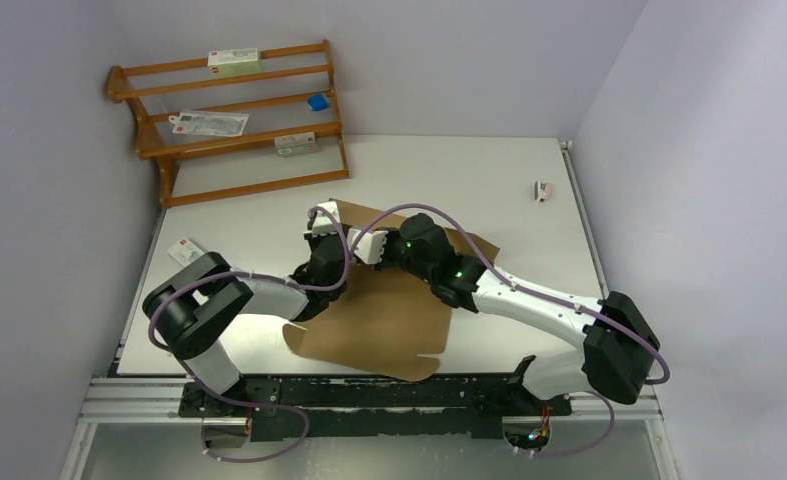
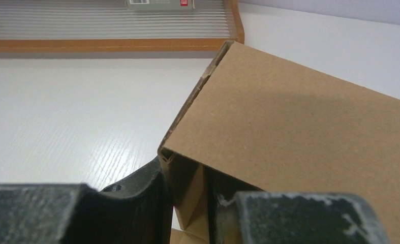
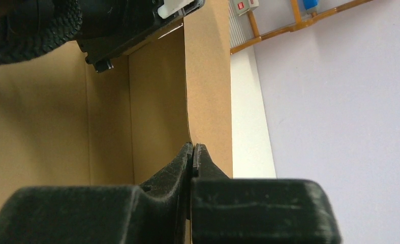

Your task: Fold the paper box

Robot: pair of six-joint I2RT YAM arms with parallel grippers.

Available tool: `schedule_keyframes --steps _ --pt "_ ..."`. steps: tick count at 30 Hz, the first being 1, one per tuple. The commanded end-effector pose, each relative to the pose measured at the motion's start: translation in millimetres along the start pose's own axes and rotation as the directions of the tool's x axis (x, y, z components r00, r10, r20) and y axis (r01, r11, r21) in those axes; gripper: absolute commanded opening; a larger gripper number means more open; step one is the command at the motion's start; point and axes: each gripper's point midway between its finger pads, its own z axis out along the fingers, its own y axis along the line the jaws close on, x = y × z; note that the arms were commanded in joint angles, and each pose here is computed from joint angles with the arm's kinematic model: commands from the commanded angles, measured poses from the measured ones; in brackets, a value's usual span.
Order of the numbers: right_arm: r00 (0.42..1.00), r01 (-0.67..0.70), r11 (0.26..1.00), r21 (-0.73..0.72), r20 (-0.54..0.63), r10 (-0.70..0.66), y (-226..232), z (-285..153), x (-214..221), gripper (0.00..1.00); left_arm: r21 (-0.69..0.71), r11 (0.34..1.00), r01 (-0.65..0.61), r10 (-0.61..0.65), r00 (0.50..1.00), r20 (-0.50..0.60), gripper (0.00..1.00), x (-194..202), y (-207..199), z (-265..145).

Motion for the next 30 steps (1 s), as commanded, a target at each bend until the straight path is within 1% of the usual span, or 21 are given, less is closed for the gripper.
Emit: schedule_keyframes --steps 1,8,13,15,17,22,25,30 --pt "0.995 -0.065 0.994 -0.089 0.064 0.071 24 -2 -13 0.02 -0.09 0.994 -0.062 0.059 0.998 -0.034 0.3 8 18 -2" --pt "0.993 -0.081 0.994 -0.074 0.077 0.086 22 -5 -15 0.05 0.075 0.997 0.005 -0.001 0.999 -0.048 0.45 0 2 -14" --pt "0.988 -0.102 0.994 -0.027 0.113 0.104 14 -10 -20 0.12 0.16 0.986 0.038 -0.024 0.996 -0.089 0.57 -11 -3 -29" --pt "0.986 -0.109 0.994 -0.018 0.125 0.111 13 -13 -20 0.17 0.196 0.98 0.046 -0.025 0.994 -0.111 0.61 -14 -3 -36" --pt "0.985 -0.118 0.993 -0.007 0.13 0.118 11 -14 -20 0.25 0.214 0.975 0.057 -0.027 0.99 -0.142 0.64 -15 -1 -43" --pt "0.979 -0.141 0.99 0.004 0.147 0.138 6 -16 -25 0.39 0.267 0.96 0.087 -0.032 0.978 -0.204 0.73 -14 3 -60" --pt "0.978 -0.149 0.989 0.025 0.149 0.143 1 -17 -27 0.46 0.303 0.947 0.103 -0.027 0.97 -0.243 0.76 -14 6 -68" --pt "0.968 -0.195 0.979 0.062 0.175 0.182 -12 -25 -34 0.56 0.315 0.932 0.176 -0.081 0.953 -0.291 0.82 -17 21 -74"
